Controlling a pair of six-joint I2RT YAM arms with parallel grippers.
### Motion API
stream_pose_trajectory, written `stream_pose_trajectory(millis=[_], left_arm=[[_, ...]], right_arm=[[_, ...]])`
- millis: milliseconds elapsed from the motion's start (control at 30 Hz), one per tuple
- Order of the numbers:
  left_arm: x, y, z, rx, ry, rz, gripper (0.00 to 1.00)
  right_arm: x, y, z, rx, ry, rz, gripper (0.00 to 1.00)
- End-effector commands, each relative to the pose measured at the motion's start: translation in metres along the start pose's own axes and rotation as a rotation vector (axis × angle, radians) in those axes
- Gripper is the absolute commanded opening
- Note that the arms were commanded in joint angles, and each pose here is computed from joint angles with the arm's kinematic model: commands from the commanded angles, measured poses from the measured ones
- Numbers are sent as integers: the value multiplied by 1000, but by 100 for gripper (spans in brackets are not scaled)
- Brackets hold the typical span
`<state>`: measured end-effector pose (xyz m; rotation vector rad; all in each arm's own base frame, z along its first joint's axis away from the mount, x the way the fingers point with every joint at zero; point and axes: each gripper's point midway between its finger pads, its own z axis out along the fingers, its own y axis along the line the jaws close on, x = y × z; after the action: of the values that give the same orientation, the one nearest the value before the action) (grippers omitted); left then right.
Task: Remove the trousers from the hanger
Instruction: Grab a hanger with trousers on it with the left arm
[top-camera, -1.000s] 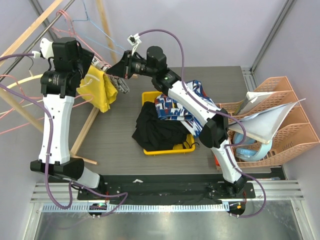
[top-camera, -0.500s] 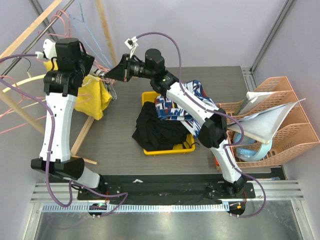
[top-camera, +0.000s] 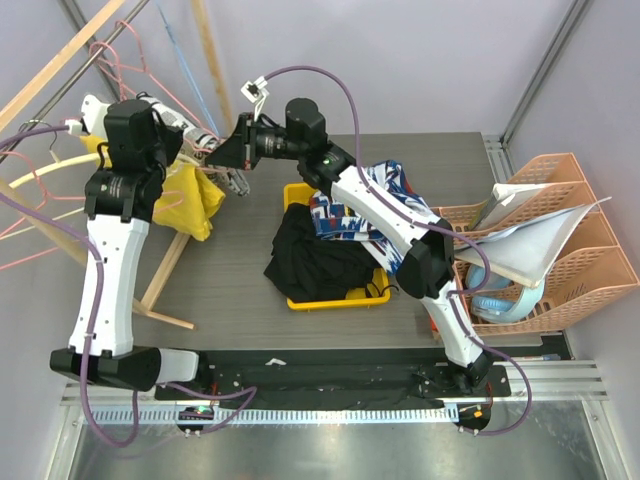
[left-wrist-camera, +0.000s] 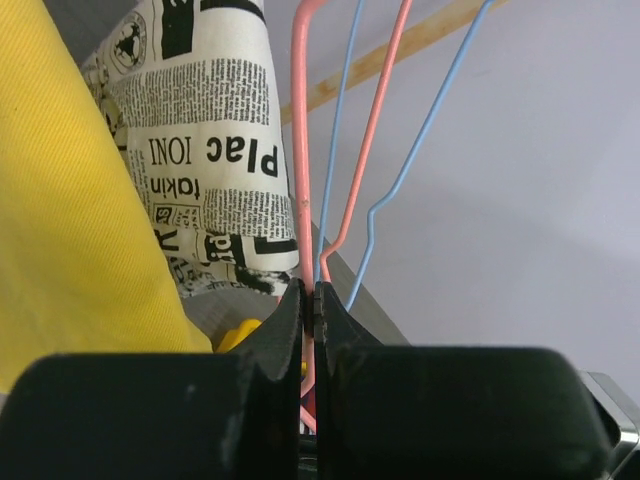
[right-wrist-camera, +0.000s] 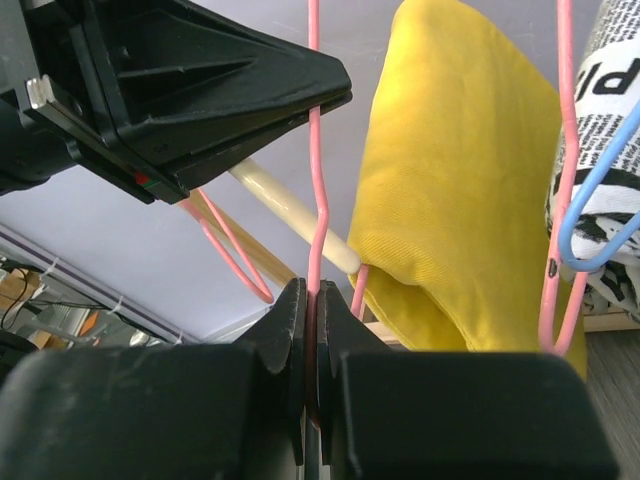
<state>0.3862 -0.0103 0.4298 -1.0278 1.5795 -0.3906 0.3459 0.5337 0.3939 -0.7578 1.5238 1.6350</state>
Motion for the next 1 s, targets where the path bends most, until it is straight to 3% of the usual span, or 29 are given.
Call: stream_pose_trajectory(millis=[0,233,500,733,867,900,967], left_arm=[[-36,-33,-34,182,-125,25,0],[-20,-53,-48,285,-109,174,0],[7,-77,-63,363,-95,337,0],[2,-71,-69,360,-141,300,0],[-2,-72,-66,332,-145,209,0],[-14,-77,-72,323,-156,169,6],[-2,-66,-57,234,-92,182,29]], right_arm=[[-32,30,-3,-32,-58,-73,1],[-43,9,6,48,-136,-51,1],[-26,-11,19,75,-127,-21,1],[-15,-13,15,96,-94,-39,1],[-13,-14,15,97,-87,-30,1],[-12,-14,15,95,-85,-28,1],[-14,-9,14,87,-85,-32,1]])
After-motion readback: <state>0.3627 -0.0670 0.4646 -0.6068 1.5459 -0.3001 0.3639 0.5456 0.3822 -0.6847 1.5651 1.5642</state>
